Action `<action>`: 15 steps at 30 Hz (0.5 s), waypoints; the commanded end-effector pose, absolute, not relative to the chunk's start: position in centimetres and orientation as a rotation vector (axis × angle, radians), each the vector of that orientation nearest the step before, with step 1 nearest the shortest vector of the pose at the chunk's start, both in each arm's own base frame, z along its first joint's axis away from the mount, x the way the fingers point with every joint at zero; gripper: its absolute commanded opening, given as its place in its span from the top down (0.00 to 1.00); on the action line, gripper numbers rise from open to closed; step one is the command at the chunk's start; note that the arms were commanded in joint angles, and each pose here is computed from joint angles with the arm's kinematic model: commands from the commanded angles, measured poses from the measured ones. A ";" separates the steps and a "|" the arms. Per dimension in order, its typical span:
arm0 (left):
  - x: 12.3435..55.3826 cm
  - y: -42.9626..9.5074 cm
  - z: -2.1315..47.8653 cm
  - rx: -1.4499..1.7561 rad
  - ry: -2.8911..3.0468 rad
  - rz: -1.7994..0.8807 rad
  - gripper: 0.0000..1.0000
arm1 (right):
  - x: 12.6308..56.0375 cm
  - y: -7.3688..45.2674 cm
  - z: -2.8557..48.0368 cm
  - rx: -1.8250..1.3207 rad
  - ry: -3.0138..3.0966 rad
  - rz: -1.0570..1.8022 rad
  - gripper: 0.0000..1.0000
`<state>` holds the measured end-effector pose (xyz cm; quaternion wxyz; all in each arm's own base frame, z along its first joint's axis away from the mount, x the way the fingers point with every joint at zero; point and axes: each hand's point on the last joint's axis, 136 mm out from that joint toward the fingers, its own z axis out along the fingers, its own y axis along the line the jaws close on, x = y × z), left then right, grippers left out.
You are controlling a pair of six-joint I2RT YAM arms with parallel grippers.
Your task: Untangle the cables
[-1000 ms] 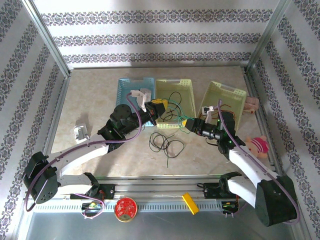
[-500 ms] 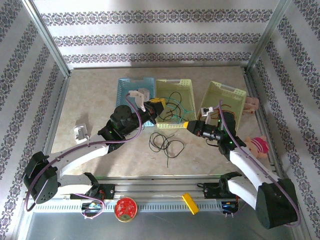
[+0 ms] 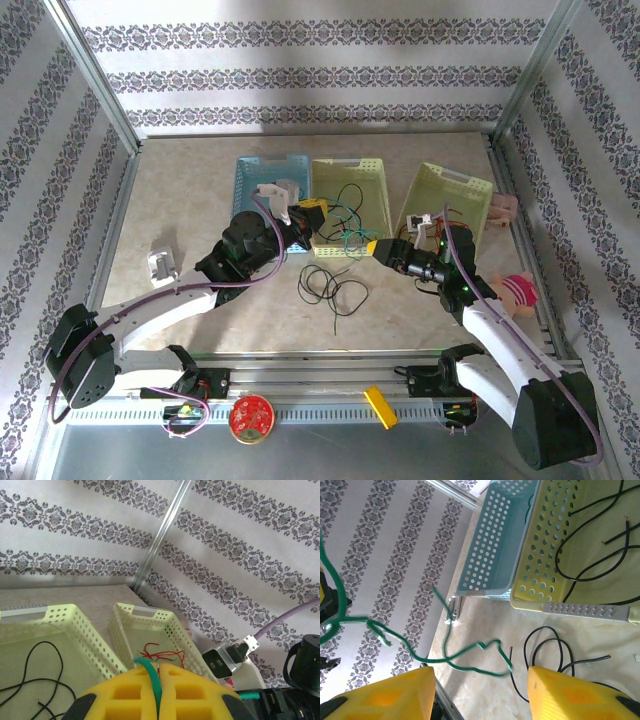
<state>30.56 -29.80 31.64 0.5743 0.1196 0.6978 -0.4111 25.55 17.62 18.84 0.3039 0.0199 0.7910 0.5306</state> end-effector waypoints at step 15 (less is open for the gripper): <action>28.6 -31.4 36.5 0.347 1.476 -1.100 1.00 | 27.4 17.9 20.5 0.067 2.036 1.444 0.32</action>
